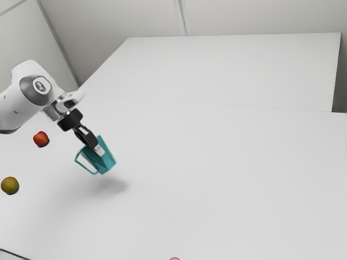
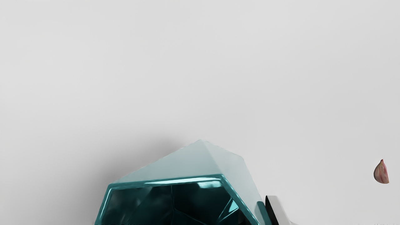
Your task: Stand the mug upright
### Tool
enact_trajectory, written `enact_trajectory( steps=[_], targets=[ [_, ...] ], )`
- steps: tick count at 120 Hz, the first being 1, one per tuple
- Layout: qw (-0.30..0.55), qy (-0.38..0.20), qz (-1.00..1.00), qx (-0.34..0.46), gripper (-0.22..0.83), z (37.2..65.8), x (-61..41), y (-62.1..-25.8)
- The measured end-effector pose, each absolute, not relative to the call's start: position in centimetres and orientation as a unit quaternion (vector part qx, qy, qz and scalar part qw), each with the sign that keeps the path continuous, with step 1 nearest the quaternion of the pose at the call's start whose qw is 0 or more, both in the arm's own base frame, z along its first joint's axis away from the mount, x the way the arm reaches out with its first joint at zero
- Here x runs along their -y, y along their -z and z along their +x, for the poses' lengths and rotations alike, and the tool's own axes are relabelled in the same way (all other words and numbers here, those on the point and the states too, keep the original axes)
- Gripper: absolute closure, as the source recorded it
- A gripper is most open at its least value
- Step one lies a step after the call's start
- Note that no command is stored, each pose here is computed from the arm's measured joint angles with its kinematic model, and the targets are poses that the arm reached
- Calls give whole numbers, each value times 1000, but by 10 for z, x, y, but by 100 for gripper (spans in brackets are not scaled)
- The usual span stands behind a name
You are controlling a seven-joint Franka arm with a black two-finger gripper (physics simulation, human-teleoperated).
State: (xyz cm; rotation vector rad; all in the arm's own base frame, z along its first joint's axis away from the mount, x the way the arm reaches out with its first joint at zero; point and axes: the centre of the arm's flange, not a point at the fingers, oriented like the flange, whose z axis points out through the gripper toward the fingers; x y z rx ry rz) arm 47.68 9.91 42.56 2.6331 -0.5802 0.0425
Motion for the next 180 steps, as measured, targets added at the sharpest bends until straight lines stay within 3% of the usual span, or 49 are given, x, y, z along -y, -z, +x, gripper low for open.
enact_trajectory(
  steps=[36,60,93,121,180],
  targets=[
    [110,40,969,216,78,497,-49,-444],
    [50,42,979,195,78,510,-34,-443],
    [-4,6,987,162,78,525,-14,-433],
    [-15,-21,992,127,78,520,-9,-397],
    [-15,-57,995,87,78,517,7,-367]
  ],
)
